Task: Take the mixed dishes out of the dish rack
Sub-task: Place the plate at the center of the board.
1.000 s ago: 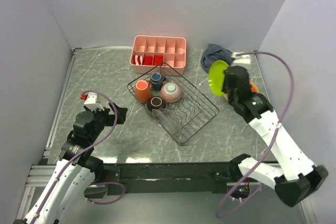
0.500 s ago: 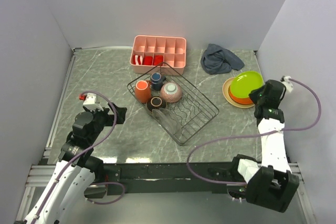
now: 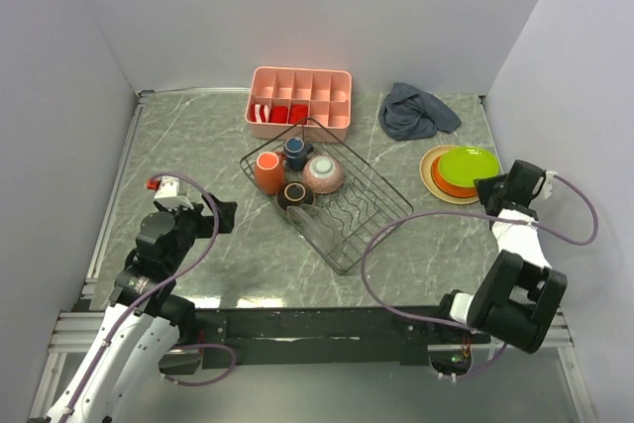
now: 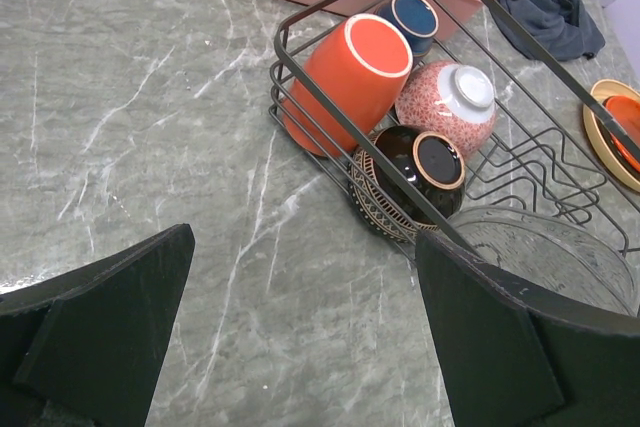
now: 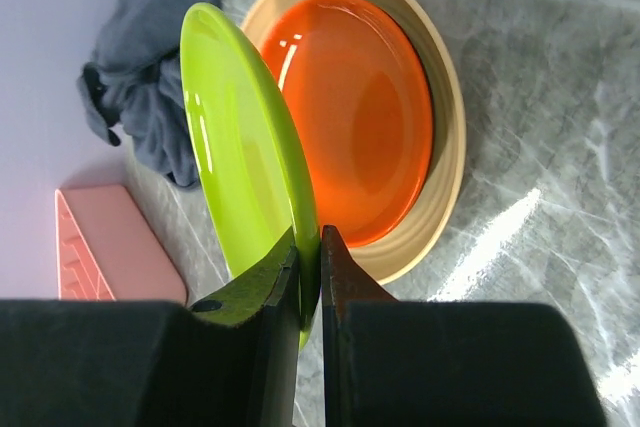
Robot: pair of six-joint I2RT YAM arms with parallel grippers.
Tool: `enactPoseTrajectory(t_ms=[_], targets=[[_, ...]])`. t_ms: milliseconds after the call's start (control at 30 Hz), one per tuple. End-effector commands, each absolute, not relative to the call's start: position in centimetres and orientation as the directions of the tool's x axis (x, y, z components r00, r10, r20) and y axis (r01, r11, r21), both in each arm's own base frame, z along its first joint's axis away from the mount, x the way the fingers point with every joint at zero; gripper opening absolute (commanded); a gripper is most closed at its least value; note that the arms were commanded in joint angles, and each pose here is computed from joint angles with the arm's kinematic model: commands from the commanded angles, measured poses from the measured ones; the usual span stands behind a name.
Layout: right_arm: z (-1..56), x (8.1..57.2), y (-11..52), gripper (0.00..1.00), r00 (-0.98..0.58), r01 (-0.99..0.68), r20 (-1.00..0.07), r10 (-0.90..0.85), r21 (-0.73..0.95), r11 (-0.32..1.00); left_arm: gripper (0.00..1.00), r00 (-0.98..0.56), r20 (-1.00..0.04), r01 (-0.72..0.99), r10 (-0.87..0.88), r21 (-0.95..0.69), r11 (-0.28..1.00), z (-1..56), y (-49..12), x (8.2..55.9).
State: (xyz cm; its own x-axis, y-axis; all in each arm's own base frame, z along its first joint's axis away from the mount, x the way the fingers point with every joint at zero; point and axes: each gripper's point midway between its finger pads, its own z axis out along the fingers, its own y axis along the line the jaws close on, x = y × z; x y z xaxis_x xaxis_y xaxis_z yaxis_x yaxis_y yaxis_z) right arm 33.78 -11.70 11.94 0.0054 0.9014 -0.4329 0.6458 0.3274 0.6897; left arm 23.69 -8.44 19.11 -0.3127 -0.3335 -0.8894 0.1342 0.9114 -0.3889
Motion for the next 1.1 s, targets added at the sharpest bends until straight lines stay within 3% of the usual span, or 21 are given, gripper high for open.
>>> enactPoseTrajectory(t_ms=[0,167,267,500,733,1067], targets=[[11.3,35.3,-11.9,0.0,0.018,0.609,-0.37,0.929,0.741,0.283,1.0,-0.24,-0.907,0.151,-0.346,-0.387,0.91,22.0,-8.2,24.0],[9.2,35.6,-11.9,0.02,-0.009,0.647,-0.337,0.941,0.716,0.263,1.0,-0.241,-0.907,0.142,-0.347,-0.386,0.911,21.9,-8.1,24.0],[8.3,35.8,-12.1,0.09,-0.017,0.659,-0.329,0.944,0.706,0.258,0.99,-0.243,-0.907,0.14,-0.345,-0.384,0.913,21.9,-8.0,24.0],[8.4,35.9,-12.2,0.51,-0.05,0.669,-0.345,0.937,0.686,0.288,0.99,-0.242,-0.907,0.135,-0.345,-0.383,0.914,21.9,-8.0,24.0],[9.6,35.5,-12.6,0.75,-0.084,0.678,-0.398,0.913,0.649,0.345,1.0,-0.249,-0.905,0.139,-0.344,-0.385,0.912,21.8,-8.1,24.0],[13.0,35.5,-11.0,0.87,-0.163,0.613,-0.511,0.844,0.618,0.493,0.99,-0.251,-0.905,0.155,-0.344,-0.388,0.908,21.8,-8.4,24.0]])
